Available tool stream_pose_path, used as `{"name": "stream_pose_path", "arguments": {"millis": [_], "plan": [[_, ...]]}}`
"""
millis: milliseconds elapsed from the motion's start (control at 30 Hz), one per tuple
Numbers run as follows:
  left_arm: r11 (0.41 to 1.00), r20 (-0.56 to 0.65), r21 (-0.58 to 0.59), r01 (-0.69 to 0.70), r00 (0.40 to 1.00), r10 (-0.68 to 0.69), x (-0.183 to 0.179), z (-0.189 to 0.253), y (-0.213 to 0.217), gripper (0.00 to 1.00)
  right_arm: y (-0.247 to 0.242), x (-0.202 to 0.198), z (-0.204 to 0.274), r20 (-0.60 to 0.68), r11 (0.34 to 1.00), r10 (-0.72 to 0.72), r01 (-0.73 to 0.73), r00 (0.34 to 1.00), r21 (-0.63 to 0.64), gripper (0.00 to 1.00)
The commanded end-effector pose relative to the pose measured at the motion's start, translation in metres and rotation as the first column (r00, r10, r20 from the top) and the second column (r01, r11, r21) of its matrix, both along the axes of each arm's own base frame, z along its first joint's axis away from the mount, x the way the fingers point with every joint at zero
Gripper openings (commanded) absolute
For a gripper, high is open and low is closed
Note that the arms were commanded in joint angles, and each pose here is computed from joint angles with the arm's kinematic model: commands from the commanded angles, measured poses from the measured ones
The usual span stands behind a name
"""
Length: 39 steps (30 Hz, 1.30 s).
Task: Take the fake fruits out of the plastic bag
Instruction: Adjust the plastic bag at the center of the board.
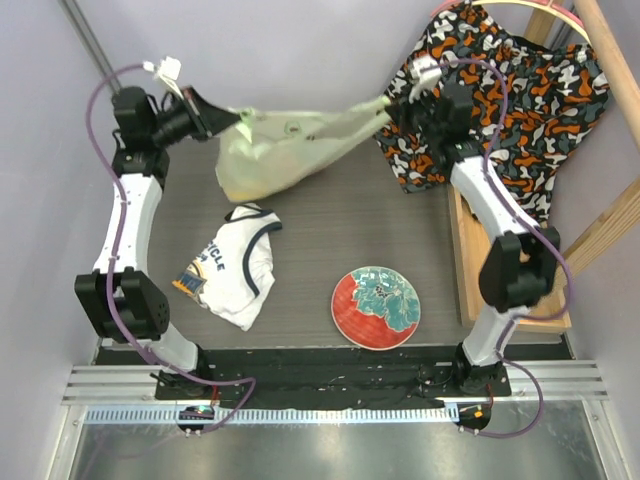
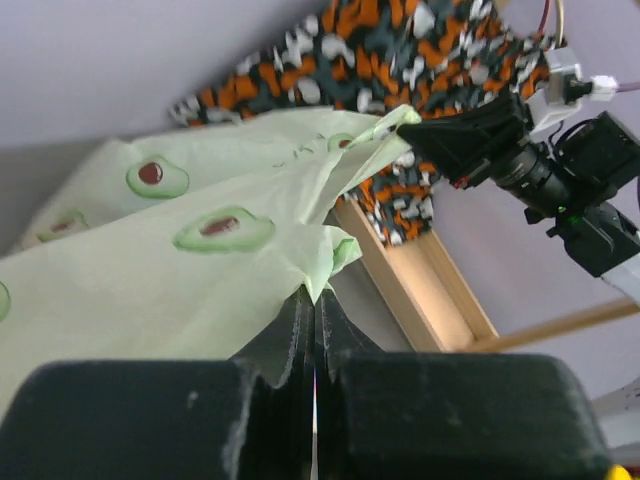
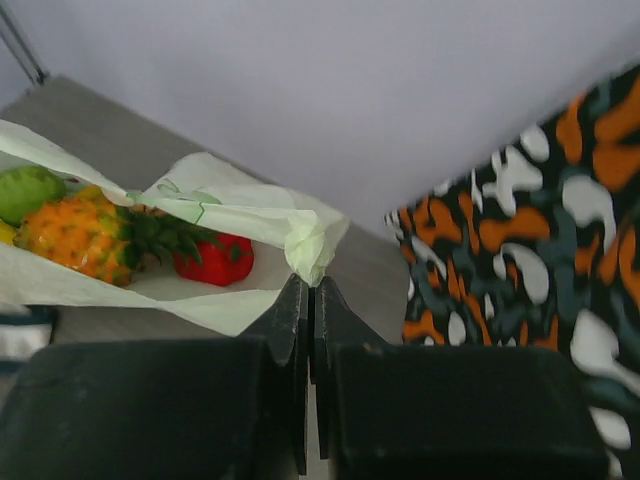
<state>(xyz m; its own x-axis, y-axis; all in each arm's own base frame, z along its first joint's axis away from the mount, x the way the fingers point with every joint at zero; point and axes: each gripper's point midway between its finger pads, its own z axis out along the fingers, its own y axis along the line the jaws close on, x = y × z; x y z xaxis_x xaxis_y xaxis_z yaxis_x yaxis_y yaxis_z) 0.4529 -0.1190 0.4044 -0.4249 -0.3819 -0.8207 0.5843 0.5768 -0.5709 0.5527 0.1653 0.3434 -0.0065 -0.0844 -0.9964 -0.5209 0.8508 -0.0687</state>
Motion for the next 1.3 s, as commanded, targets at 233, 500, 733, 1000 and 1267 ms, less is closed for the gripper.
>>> {"name": "stream_pose_path", "arguments": {"millis": [233, 500, 733, 1000, 1267], "plan": [[0.98, -0.44, -0.003, 0.201, 0.88, -0.182, -0.125, -0.156, -0.046, 0.0, -0.029, -0.143, -0.121, -0.301, 0.969, 0.056, -0.125, 0.952, -0.215, 0.43], [0.98, -0.393, 0.028, 0.197, 0.904, -0.171, -0.14, -0.139, -0.051, 0.0, 0.034, -0.219, -0.008, -0.133, 0.933, 0.301, -0.321, 0.944, -0.166, 0.59], [0.985, -0.373, 0.036, 0.17, 0.916, -0.145, -0.14, -0.132, -0.049, 0.0, 0.112, -0.247, -0.068, -0.246, 0.811, 0.487, -0.539, 0.838, -0.228, 0.4], [0.985, -0.336, 0.044, 0.169, 0.931, -0.145, -0.149, -0.12, -0.047, 0.0, 0.15, -0.189, -0.098, -0.273, 0.876, 0.41, -0.459, 0.87, -0.147, 0.14], [0.966, -0.303, 0.151, 0.209, 0.94, -0.156, -0.153, -0.113, -0.035, 0.0, 0.161, -0.127, -0.138, -0.272, 0.917, 0.258, -0.324, 0.927, -0.235, 0.09]]}}
